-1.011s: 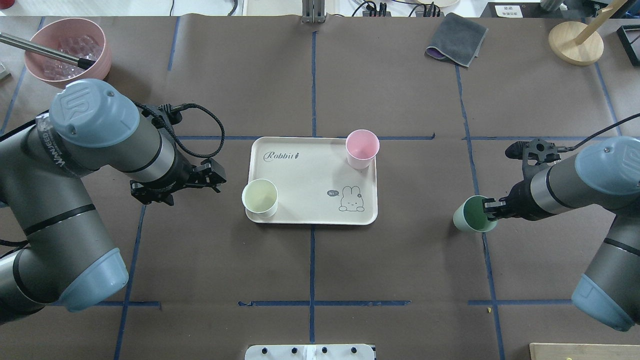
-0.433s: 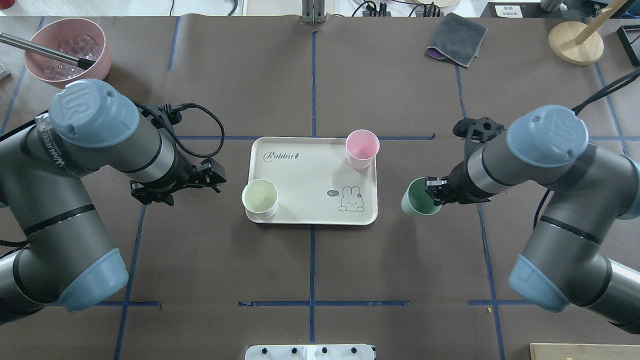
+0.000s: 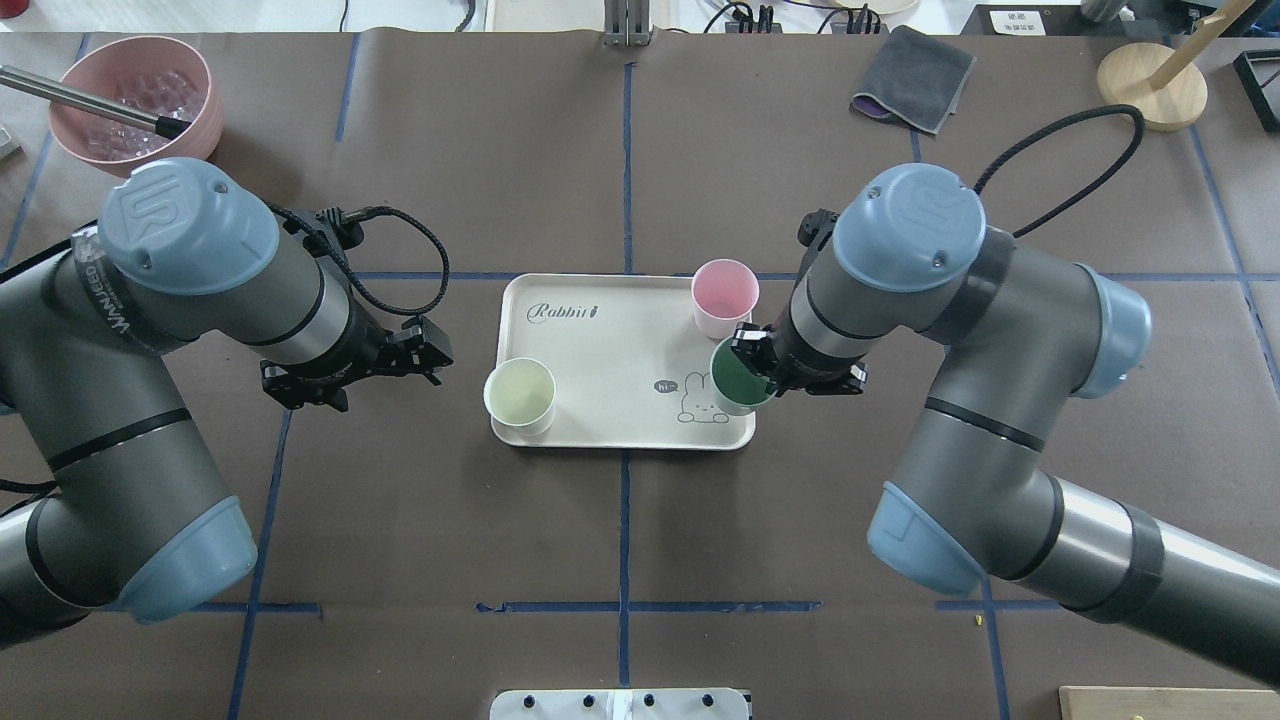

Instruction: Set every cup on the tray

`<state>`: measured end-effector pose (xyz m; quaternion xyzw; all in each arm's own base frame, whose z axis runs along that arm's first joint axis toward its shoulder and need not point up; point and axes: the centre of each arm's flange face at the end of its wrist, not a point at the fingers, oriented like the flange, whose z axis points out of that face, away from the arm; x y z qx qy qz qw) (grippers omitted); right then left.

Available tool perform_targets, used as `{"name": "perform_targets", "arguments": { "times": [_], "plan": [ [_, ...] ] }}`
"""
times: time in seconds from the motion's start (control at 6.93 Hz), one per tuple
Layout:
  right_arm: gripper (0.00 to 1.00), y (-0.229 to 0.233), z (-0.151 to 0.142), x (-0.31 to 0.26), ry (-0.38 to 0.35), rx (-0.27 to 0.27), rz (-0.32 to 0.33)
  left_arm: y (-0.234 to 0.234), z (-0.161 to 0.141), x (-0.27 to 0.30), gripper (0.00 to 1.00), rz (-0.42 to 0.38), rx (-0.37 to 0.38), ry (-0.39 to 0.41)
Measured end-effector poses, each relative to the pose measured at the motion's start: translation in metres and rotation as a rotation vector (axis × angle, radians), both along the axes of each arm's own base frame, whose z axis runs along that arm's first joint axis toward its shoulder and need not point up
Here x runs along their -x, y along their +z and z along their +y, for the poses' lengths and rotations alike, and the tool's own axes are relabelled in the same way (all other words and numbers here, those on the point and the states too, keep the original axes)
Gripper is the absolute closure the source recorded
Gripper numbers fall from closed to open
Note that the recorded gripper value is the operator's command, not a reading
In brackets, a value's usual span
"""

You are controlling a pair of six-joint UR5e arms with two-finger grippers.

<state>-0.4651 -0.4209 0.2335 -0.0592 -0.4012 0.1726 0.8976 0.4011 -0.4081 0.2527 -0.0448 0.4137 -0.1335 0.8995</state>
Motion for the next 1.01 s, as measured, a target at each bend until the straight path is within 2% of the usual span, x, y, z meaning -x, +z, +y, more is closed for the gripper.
{"name": "perform_targets", "arguments": {
  "times": [0.14, 0.43, 0.58, 0.72, 1.01],
  "plan": [
    [0.84, -0.005, -0.006, 0.017, 0.025, 0.009, 0.007, 0.001, 0.000, 0.000, 0.00, 0.000, 0.000, 0.002],
    [0.72, 0.005, -0.014, 0.036, 0.041, -0.004, 0.009, 0.002, 0.000, -0.001, 0.00, -0.002, -0.001, 0.005],
    [0.57, 0.009, -0.013, 0.040, 0.037, -0.008, 0.011, 0.003, 0.000, -0.002, 0.00, -0.003, -0.001, 0.005],
    [0.01, 0.013, -0.008, 0.043, 0.029, -0.009, 0.014, 0.004, -0.001, -0.003, 0.00, -0.004, 0.000, 0.006],
    [0.00, 0.016, -0.007, 0.043, 0.028, -0.014, 0.019, 0.005, -0.002, -0.004, 0.00, -0.004, 0.000, 0.006]
  ]
}}
